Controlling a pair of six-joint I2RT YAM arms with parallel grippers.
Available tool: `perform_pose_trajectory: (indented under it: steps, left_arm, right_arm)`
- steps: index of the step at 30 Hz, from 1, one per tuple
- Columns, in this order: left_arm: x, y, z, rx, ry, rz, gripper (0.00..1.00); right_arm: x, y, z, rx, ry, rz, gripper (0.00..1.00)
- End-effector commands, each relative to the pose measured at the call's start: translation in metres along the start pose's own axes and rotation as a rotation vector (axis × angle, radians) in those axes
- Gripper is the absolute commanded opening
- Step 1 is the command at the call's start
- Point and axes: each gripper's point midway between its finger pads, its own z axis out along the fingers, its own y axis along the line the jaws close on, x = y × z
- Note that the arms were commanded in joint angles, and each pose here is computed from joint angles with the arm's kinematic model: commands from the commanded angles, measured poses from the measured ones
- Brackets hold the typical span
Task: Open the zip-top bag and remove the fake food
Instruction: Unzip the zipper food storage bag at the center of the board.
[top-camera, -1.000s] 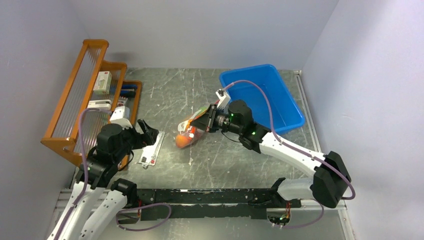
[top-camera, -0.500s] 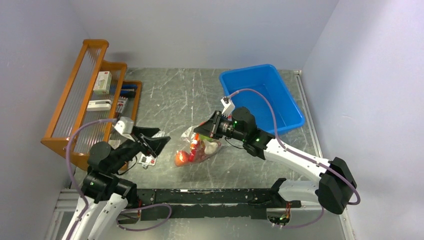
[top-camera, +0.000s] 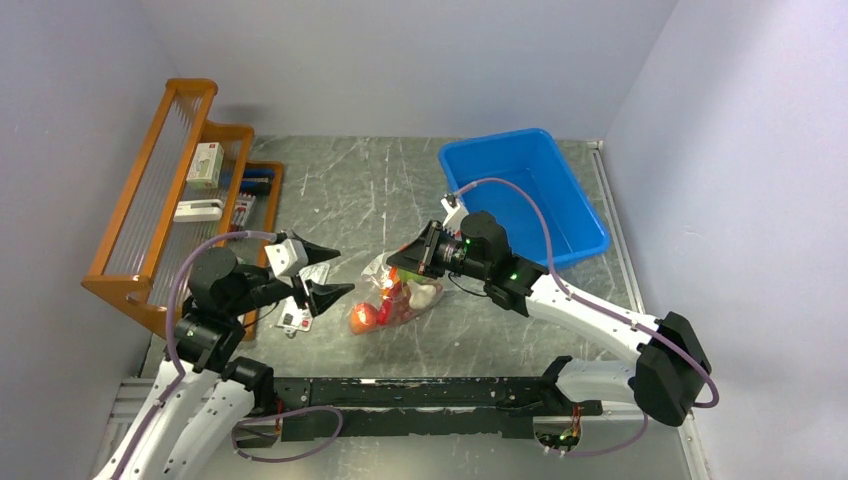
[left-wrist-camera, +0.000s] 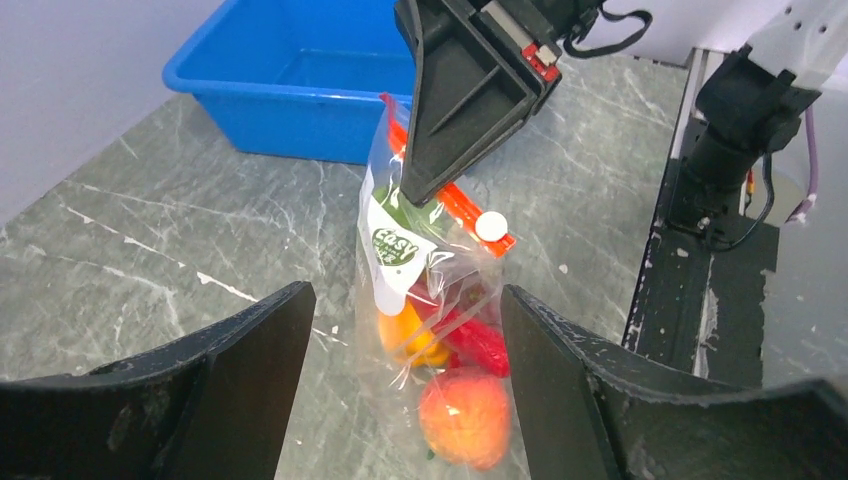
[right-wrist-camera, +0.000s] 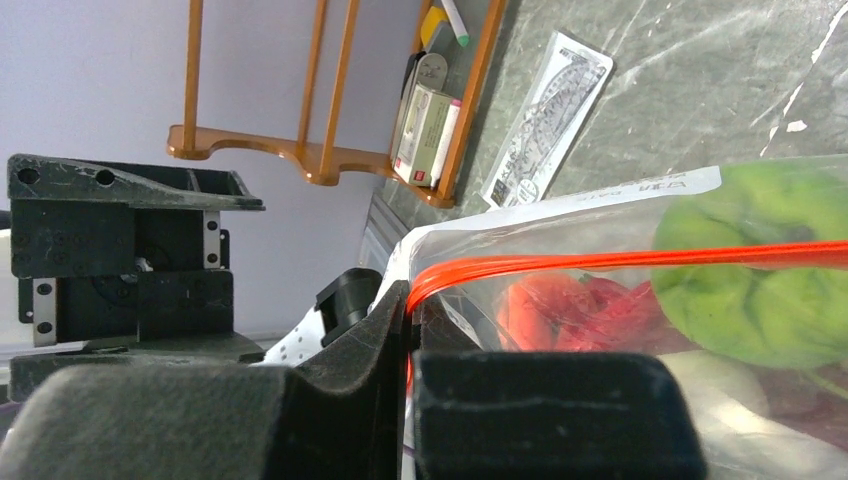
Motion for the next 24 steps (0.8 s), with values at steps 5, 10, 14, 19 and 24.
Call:
perform_pose_trajectory:
  steps: [5,10,14,19,24]
  left_arm:
    - [0.015,0.011,0.014,0.044,0.057,0.127,0.81]
    - [0.020,0.007,0.027,0.067,0.062,0.143,0.80]
    - [0.026,-0.001,0.042,0.088,0.085,0.142,0.76]
    - [0.041,-0.002,0.056,0.059,0.130,0.165,0.71]
    - [0.042,0.004,0.068,-0.018,0.112,0.173,0.62]
  right_arm:
    - [-0.009,0.005,0.001,0.002,-0.031,0.035,0.00]
    - [-0.013,-0.004,0.004,0.039,-0.055,0.077,0.00]
    - [-0.019,-0.007,0.004,0.030,-0.093,0.147,0.00]
    - [-0.019,-0.002,0.008,0.010,-0.066,0.152,0.00]
    - [-0.017,0.002,0.009,0.003,-0.043,0.147,0.00]
